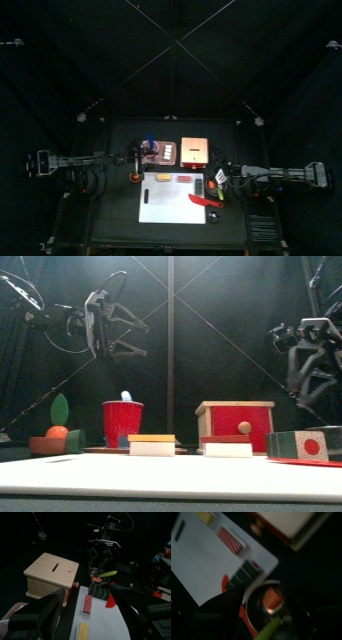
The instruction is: Put bowl on cutting board
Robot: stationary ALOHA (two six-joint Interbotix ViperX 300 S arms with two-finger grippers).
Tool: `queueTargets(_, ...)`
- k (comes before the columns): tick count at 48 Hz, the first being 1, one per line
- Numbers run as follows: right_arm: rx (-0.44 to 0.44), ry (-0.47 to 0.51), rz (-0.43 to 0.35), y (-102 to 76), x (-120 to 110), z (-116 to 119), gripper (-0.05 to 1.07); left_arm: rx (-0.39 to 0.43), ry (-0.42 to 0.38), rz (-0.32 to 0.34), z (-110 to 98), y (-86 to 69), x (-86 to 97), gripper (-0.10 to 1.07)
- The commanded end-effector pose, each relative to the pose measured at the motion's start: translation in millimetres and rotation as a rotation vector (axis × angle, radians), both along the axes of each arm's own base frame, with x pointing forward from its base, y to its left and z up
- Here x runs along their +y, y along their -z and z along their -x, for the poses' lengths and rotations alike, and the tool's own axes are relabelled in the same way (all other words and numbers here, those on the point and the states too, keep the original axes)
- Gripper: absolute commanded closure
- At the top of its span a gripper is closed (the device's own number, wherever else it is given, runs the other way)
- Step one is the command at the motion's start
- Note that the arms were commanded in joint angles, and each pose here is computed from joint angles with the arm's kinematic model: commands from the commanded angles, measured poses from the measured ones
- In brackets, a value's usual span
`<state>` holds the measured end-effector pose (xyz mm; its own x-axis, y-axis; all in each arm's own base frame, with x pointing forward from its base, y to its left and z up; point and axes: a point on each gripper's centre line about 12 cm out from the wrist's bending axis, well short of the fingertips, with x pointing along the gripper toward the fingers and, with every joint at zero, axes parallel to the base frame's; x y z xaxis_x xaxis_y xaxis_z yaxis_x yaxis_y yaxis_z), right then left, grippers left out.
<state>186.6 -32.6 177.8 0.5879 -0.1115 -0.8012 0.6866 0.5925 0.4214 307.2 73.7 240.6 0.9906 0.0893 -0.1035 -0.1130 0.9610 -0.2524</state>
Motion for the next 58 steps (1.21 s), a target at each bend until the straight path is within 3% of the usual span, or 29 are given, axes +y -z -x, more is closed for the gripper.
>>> queueTargets(1, 0.08, 0.035, -0.1, -0.3, 7.0, 6.5, 0.12, -0.02, 0.006, -0.018, -4.7, -7.6, 1.6, -0.05)
queueTargets(10, 0.186, 0.047, -0.152, 5.8, 11.5, 16.1, 0.12, -0.001, 0.019, -0.03, -6.3, -2.6, 0.9, -0.05)
queueTargets(22, 0.23, 0.035, -0.113, -7.7, 8.6, 24.6, 0.12, 0.022, 0.021, -0.027, -9.1, 4.9, 2.0, -0.05)
queueTargets(33, 0.352, 0.088, -0.141, 24.8, 4.5, 47.8, 0.12, 0.036, 0.019, -0.019, -11.4, 9.7, 3.4, -0.05)
queueTargets(41, 0.328, 0.134, -0.152, 43.2, 0.7, 55.6, 0.12, 0.033, 0.019, -0.019, -11.7, 8.7, 3.0, -0.05)
queueTargets(49, 0.26, 0.151, -0.157, 49.0, 0.1, 52.4, 0.14, 0.031, 0.019, -0.017, -12.3, 7.7, 2.9, -0.05)
queueTargets(58, 0.233, 0.169, -0.183, 58.6, 3.0, 54.3, 0.25, 0.025, 0.023, -0.019, -13.9, 5.9, 2.3, -0.05)
